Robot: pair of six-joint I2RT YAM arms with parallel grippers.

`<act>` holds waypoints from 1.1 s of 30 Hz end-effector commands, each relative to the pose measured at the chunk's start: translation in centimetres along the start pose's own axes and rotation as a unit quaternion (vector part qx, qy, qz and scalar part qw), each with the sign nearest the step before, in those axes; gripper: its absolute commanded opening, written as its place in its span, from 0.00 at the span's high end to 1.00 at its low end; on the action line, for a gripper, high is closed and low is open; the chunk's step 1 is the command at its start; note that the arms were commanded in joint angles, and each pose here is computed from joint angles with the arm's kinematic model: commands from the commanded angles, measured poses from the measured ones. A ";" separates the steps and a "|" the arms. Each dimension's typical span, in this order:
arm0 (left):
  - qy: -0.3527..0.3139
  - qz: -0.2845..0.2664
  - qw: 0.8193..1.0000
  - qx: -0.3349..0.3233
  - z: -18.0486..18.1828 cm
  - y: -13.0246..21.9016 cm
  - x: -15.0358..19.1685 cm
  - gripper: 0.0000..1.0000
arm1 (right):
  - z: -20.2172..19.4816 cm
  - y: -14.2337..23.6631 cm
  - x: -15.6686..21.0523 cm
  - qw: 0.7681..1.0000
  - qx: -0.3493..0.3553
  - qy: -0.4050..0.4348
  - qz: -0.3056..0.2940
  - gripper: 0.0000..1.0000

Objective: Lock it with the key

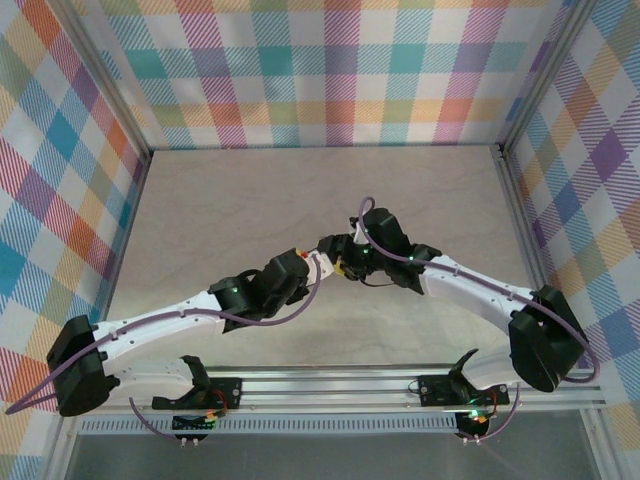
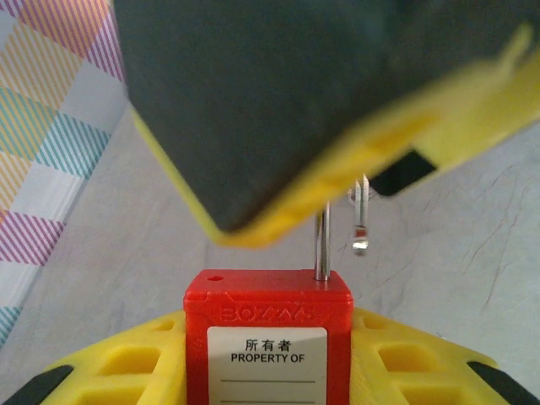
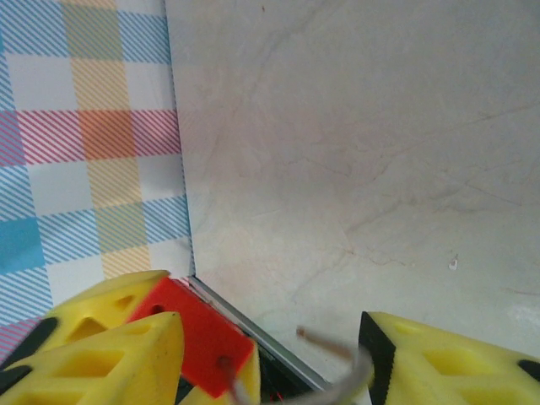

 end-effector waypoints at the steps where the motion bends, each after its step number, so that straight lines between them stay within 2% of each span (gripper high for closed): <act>1: 0.034 -0.043 0.998 0.018 0.1 1.1 -1.5 1.00 | 0.6 -0.4 0.3 1.000 -0.017 0.004 0.014 0.46; 8: 0.033 -0.046 0.998 0.030 -0.1 1.4 -1.0 1.00 | 1.0 0.2 0.0 1.000 -0.010 0.018 0.004 0.50; 15: 0.019 -0.030 0.999 -0.011 0.5 0.8 -0.5 1.00 | 0.6 1.6 0.1 0.999 0.017 0.023 -0.018 0.35; 21: 0.005 -0.010 0.999 -0.039 0.7 0.0 -0.2 1.00 | 0.9 2.7 0.1 0.999 0.022 0.024 -0.030 0.34; 27: 0.000 -0.002 0.999 -0.037 0.5 -0.4 -0.1 1.00 | 0.9 2.1 0.2 1.000 0.011 0.010 -0.018 0.38; 33: 0.002 -0.003 1.000 -0.031 0.4 -0.3 -0.1 1.00 | 1.0 1.3 0.1 1.000 0.006 0.008 -0.009 0.47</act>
Point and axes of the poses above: each hand's point on the last joint's axis, 136 mm out from that joint toward the fingers, its own y axis back along the fingers, its own z axis along the line the jaws close on, x = y × z, the point moved 5 cm from there along y, back along the fingers, and after that the axes turned 9 degrees about y, right-handed, at the moved point
